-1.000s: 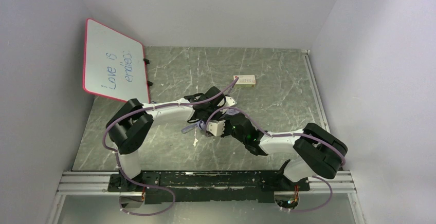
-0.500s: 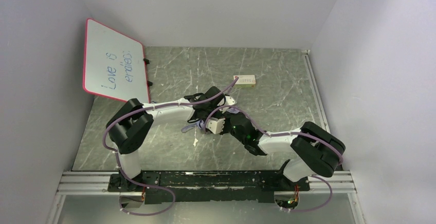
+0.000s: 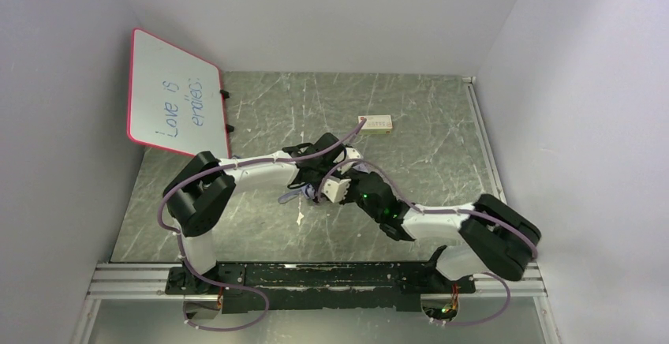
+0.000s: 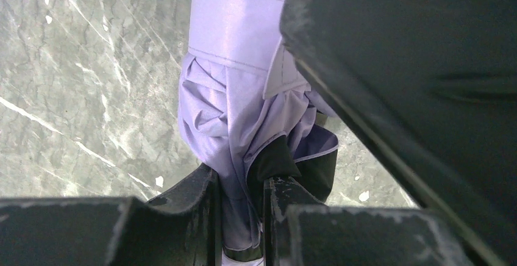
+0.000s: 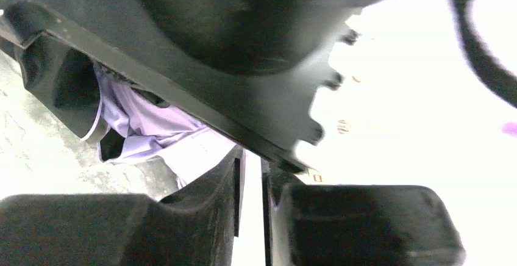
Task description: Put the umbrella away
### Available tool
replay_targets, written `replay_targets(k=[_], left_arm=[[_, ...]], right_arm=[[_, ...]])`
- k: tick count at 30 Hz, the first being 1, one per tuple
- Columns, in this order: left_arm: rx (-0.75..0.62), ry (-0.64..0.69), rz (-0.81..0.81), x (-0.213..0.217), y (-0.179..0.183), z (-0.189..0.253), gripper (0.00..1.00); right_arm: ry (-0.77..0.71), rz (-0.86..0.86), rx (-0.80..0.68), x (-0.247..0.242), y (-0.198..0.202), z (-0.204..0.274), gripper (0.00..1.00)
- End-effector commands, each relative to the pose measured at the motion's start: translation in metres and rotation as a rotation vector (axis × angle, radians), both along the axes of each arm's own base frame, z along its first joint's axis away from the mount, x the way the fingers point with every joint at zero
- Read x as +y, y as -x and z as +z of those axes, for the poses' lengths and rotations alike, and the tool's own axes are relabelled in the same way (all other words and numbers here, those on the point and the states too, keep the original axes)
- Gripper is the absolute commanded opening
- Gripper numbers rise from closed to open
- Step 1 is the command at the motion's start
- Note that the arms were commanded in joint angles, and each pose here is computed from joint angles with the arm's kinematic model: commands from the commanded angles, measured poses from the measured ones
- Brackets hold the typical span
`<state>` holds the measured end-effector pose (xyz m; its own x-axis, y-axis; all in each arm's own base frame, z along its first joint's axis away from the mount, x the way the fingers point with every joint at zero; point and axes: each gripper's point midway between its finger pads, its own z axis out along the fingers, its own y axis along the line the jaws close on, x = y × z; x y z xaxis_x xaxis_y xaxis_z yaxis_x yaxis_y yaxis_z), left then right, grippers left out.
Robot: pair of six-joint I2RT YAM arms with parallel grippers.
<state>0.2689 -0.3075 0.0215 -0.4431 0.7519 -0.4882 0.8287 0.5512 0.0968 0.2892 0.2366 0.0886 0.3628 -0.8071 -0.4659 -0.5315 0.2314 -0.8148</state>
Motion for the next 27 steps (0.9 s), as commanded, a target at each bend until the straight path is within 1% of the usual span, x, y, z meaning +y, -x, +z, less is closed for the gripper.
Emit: replay_targets(k=[1, 3, 5, 8, 12, 15, 19, 21, 23, 25, 27], left_arm=[[0.229, -0.366, 0.012, 0.089, 0.053, -0.075, 0.05], [0.235, -0.363, 0.011, 0.088, 0.054, -0.076, 0.05], [0.249, -0.355, 0.006, 0.086, 0.056, -0.076, 0.05], [0.279, -0.333, -0.004, 0.081, 0.061, -0.076, 0.05], [0.315, -0.304, -0.013, 0.074, 0.066, -0.076, 0.05], [0.362, -0.269, -0.024, 0.066, 0.072, -0.074, 0.05], [0.426, -0.223, -0.043, 0.055, 0.082, -0.07, 0.05], [0.456, -0.202, -0.051, 0.05, 0.086, -0.069, 0.05], [0.483, -0.177, -0.06, 0.044, 0.089, -0.067, 0.05], [0.509, -0.156, -0.068, 0.039, 0.093, -0.066, 0.05], [0.523, -0.139, -0.072, 0.036, 0.095, -0.065, 0.05]], right_arm=[[-0.169, 0.004, 0.096, 0.0, 0.02, 0.018, 0.22], [-0.225, 0.03, 0.166, 0.0, 0.035, 0.019, 0.25], [-0.276, 0.042, 0.212, -0.002, 0.048, 0.027, 0.25], [-0.326, 0.059, 0.276, -0.006, 0.064, 0.036, 0.25], [-0.466, 0.048, 0.328, -0.008, 0.076, 0.06, 0.22], [-0.648, -0.023, 0.351, -0.012, 0.075, 0.083, 0.19], [-0.932, -0.085, 0.429, -0.01, 0.076, 0.104, 0.17], [-1.1, -0.141, 0.505, -0.01, 0.077, 0.104, 0.14], [-1.229, -0.219, 0.535, -0.016, 0.071, 0.097, 0.1], [-1.325, -0.297, 0.542, -0.023, 0.065, 0.087, 0.04], [-1.357, -0.37, 0.525, -0.029, 0.056, 0.075, 0.0]])
